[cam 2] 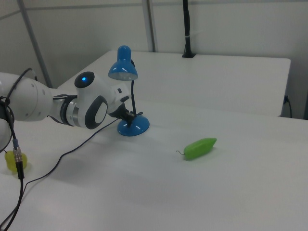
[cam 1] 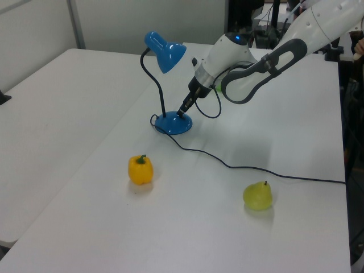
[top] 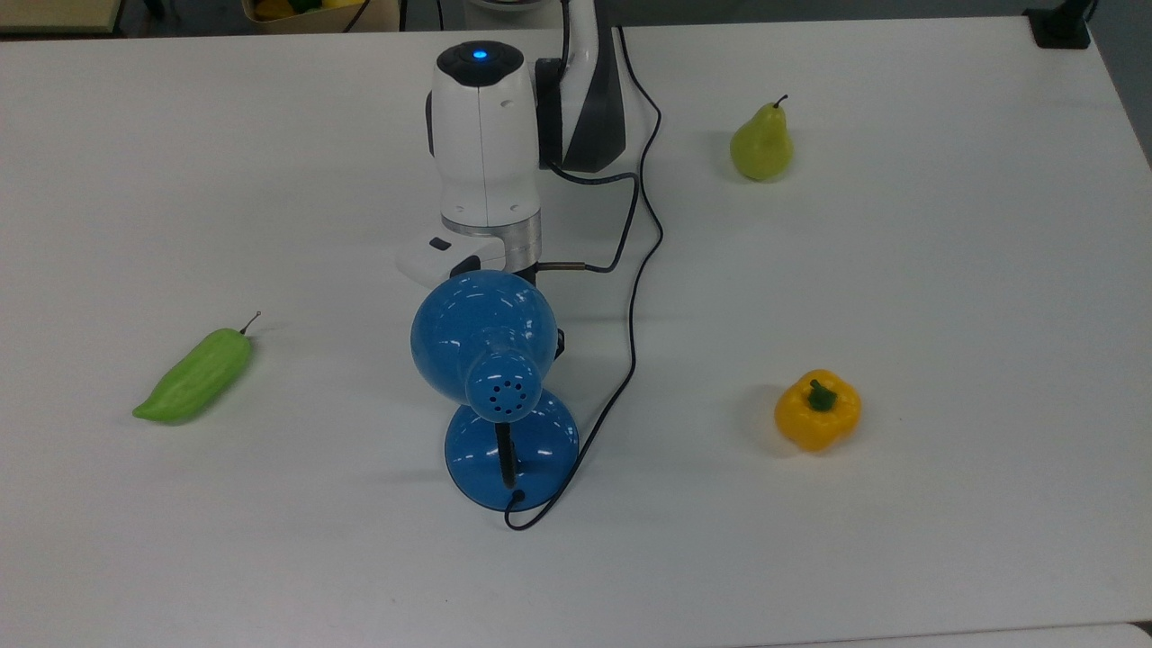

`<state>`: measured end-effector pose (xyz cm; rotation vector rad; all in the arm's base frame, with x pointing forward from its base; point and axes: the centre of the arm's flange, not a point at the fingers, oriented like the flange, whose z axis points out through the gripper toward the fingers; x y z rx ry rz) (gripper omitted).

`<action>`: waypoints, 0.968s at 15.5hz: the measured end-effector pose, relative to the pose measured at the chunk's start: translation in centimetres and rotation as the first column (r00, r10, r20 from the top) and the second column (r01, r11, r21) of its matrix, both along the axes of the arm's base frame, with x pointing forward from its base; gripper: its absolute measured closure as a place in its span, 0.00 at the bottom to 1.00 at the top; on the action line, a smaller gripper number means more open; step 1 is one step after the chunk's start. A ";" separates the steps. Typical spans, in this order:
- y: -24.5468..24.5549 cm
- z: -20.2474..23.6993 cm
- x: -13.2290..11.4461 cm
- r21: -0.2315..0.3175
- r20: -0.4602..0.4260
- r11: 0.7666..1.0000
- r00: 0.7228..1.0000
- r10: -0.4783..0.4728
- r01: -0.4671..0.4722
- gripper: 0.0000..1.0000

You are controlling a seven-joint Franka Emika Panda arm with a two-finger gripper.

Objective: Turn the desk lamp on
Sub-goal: 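Press down on the lamp base switch with the gripper fingers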

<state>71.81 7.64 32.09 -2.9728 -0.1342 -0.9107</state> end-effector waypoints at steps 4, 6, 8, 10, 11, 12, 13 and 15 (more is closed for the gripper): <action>0.0 0.1 -0.1 0.000 0.000 1.000 1.000 0.000 0.000 0.99; 0.0 0.2 -0.2 0.000 -0.001 1.000 1.000 0.000 0.000 0.99; -0.1 0.5 -0.5 0.000 -0.002 1.000 1.000 0.000 0.000 0.99; -0.1 0.6 -0.7 0.000 -0.010 1.000 1.000 -0.001 0.001 0.99; -0.1 0.5 -0.8 -0.001 -0.015 1.000 1.000 -0.001 0.001 0.99; -0.1 0.4 -0.8 -0.001 -0.019 1.000 1.000 -0.001 0.001 0.99; -0.1 0.2 -0.9 -0.002 -0.023 1.000 1.000 -0.001 0.001 0.99; -0.1 0.0 -1.0 -0.002 -0.028 1.000 1.000 -0.001 0.001 0.99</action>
